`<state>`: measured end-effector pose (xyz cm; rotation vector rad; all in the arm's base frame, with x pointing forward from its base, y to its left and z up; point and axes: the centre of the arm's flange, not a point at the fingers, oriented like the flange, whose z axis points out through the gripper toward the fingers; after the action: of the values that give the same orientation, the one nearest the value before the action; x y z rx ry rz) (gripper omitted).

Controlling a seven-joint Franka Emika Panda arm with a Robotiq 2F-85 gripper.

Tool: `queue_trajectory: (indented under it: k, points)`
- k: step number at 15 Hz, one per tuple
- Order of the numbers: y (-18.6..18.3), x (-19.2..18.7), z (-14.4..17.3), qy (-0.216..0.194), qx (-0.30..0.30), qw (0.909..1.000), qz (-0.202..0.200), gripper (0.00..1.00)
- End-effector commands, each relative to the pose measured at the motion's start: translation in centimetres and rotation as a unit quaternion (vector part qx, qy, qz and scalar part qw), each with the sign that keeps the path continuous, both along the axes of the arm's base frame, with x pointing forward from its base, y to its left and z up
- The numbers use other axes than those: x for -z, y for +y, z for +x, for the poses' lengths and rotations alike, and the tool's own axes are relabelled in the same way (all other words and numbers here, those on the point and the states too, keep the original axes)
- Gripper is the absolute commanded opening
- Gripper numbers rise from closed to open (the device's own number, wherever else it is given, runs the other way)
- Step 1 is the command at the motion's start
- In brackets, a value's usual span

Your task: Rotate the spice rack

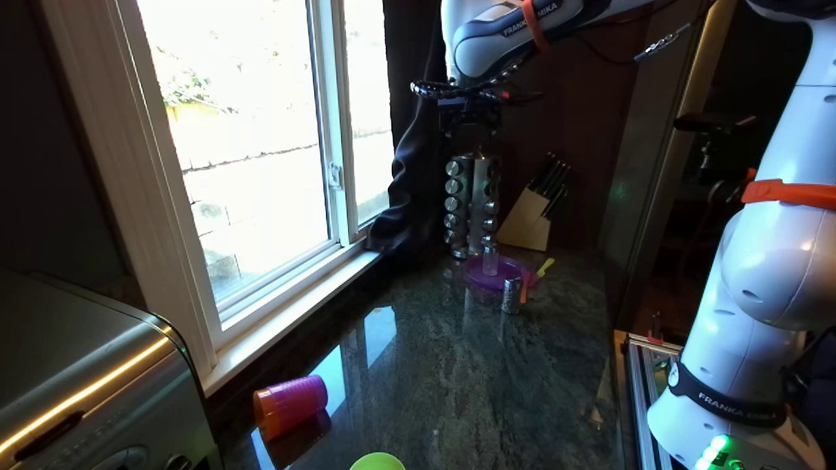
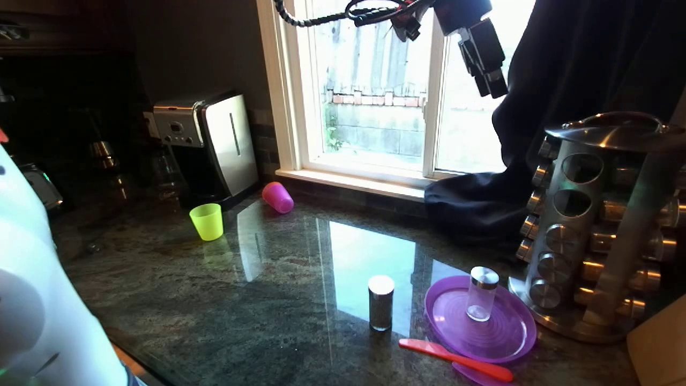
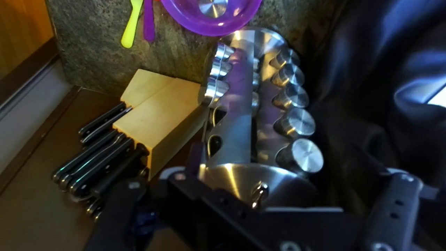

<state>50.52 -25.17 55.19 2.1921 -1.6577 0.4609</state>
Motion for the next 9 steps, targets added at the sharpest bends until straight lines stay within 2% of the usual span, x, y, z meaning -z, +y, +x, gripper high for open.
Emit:
queue_trajectory:
  k: [1,5,6,9]
  points:
    - [-0.5,-0.2,-0.1,-0.001,0.005,1.0000,-0.002,1.00]
    - [-0.1,-0.1,0.1,-0.001,-0.001,1.0000,-0.002,1.00]
    - [-0.4,0.3,0.6,0.001,0.006,0.9999,-0.009,1.00]
    - [-2.6,0.7,1.1,0.000,-0.030,0.9995,-0.012,1.00]
